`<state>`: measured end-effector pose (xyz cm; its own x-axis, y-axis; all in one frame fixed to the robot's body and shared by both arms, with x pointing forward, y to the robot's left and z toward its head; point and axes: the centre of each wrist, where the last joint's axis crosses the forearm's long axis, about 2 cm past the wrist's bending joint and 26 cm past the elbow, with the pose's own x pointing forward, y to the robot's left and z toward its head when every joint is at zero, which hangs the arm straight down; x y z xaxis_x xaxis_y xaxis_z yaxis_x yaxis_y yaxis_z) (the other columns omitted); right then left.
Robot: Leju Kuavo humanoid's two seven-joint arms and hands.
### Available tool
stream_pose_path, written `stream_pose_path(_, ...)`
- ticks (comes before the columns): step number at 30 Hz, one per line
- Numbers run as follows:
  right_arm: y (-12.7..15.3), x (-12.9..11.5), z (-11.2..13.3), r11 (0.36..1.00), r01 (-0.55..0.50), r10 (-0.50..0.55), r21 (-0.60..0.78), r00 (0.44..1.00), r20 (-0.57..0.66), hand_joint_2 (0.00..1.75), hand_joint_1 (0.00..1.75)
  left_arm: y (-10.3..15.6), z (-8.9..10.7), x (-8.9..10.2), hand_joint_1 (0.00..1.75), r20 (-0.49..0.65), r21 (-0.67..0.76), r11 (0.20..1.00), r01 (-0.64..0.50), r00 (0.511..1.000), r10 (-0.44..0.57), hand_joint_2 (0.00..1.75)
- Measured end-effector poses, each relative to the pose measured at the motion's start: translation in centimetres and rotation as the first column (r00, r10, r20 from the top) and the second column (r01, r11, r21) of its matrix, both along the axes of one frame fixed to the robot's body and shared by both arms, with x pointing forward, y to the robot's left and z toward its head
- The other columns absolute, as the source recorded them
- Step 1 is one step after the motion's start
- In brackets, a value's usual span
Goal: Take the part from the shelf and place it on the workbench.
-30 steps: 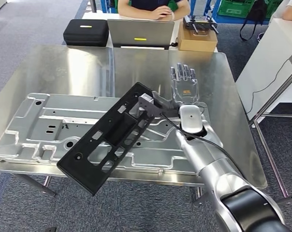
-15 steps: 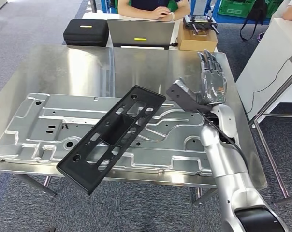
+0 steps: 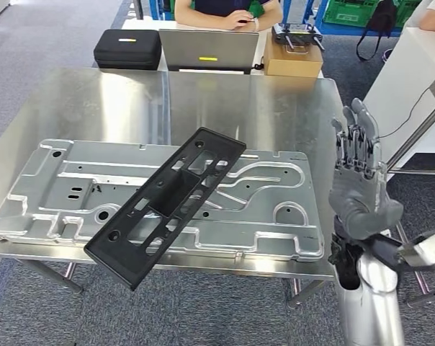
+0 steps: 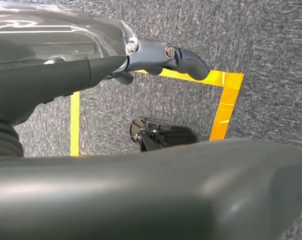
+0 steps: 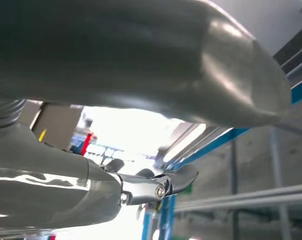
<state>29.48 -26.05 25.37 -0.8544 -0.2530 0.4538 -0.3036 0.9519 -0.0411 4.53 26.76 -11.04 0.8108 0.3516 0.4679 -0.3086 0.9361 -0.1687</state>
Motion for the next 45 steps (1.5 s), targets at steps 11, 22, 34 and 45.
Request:
stream_pose_path(11, 0.6, -4.2, -1.0, 0.985, -0.173, 0.171, 0.016, 0.981, 0.087, 0.0, 0.0, 0.9, -0.1, -0.1, 0.0, -0.006, 0.03, 0.999, -0.033, 0.999, 0.033, 0.0)
stream_pose_path(22, 2.2, -5.5, -1.7, 0.964, -0.266, 0.265, 0.011, 0.961, 0.083, 0.0, 0.0, 1.7, -0.1, -0.6, 0.0, -0.022, 0.05, 0.998, -0.046, 0.999, 0.048, 0.0)
stream_pose_path(34, 2.4, -7.8, -2.1, 0.953, -0.305, 0.303, 0.004, 0.95, 0.073, 0.0, 0.0, 1.9, -0.2, -1.1, 0.0, -0.034, 0.045, 0.996, -0.083, 0.996, 0.084, 0.0)
stream_pose_path(45, 1.8, -9.6, -3.8, 0.948, -0.317, 0.317, 0.01, 0.949, 0.005, 0.0, 0.0, 1.1, -0.2, -1.2, 0.0, -0.051, 0.033, 0.993, -0.112, 0.992, 0.113, 0.0)
